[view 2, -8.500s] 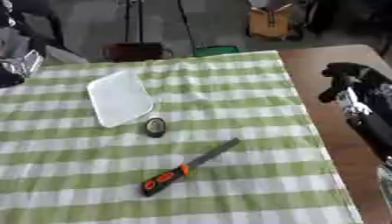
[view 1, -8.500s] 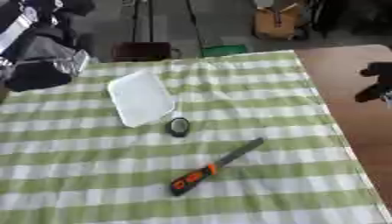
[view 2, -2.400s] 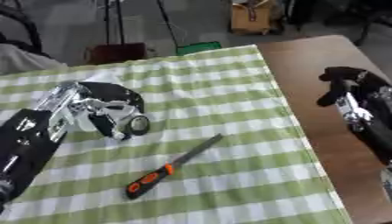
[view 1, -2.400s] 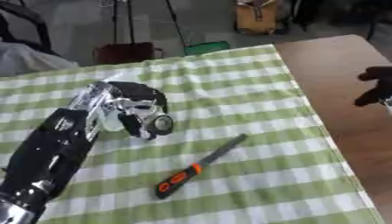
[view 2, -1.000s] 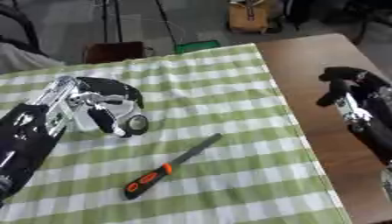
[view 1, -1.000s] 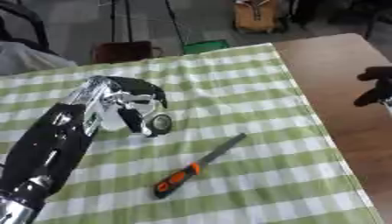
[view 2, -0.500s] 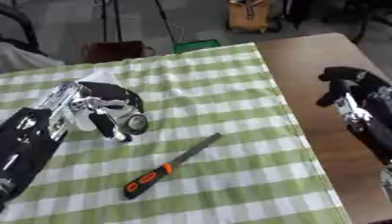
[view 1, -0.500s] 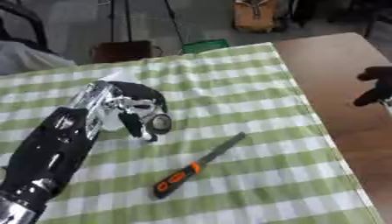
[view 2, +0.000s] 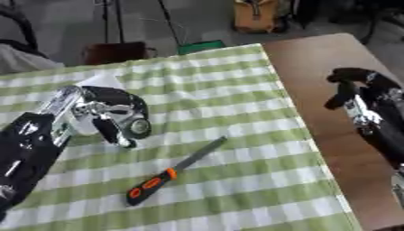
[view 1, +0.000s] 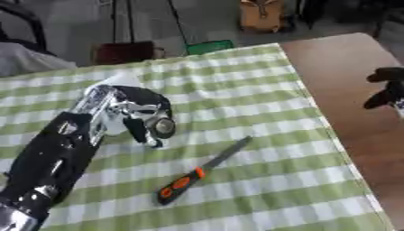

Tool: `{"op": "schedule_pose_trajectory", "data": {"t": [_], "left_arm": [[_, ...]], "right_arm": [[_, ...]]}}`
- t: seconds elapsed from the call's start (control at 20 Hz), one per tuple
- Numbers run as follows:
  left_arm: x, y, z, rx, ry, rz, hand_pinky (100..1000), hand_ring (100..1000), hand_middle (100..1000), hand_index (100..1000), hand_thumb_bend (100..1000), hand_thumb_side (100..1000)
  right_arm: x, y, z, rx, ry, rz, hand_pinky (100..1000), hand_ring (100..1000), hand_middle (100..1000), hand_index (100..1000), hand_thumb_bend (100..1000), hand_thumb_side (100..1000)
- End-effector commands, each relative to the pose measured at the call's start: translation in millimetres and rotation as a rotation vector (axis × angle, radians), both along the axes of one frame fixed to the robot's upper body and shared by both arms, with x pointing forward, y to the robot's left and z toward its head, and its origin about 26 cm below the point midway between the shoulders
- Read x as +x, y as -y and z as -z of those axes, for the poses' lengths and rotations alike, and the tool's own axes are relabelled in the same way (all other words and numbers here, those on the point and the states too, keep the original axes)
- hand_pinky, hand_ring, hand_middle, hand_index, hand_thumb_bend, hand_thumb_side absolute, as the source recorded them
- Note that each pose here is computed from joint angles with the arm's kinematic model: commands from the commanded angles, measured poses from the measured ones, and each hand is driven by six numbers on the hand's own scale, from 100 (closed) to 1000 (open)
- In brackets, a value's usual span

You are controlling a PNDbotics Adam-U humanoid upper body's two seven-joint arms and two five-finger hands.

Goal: Pick up objects on the table and place them in the box.

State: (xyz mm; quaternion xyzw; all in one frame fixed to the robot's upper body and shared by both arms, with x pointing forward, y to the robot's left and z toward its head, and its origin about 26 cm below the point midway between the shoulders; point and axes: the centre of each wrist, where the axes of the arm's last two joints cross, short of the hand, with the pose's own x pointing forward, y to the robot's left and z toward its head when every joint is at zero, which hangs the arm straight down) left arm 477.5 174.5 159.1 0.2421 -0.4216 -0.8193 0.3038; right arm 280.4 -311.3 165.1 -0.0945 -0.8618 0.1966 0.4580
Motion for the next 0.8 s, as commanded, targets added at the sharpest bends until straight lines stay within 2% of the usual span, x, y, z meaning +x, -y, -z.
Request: {"op": "schedule_pose_trajectory", "data": {"t": [0.05, 0.1, 0.2, 0.55, 0.8], "left_arm": [[1.6, -2, -7.9, 0.057, -0.016, 0.041, 1000, 890, 883, 831, 359, 299], [1.7, -2, -8.8, 0.054, -0.012, 0.036, 1000, 888, 878, 796, 283, 222], [1.7, -2, -9.6, 0.047, -0.008, 0.029, 1000, 887, 875, 766, 233, 177], [0.9, -4, -16.9, -0.001, -0.005, 0.018, 1000, 884, 864, 703, 173, 163], [-0.7, -9, -48.3, -0.071, 0.052, 0.016, 1000, 882, 859, 705, 145, 153]], "right_arm": [[-1.8, 0, -10.2, -0.019, 0.034, -0.009, 584, 534, 711, 793, 203, 619], [-1.8, 0, -10.3, -0.019, 0.034, -0.009, 584, 534, 711, 793, 203, 619], [-1.8, 0, -10.4, -0.019, 0.034, -0.009, 584, 534, 711, 793, 203, 619], [-1.8, 1, -10.5, -0.017, 0.035, -0.007, 584, 534, 712, 793, 205, 618], [-2.1, 1, -10.3, -0.017, 0.034, -0.005, 584, 533, 712, 793, 206, 618]]}}
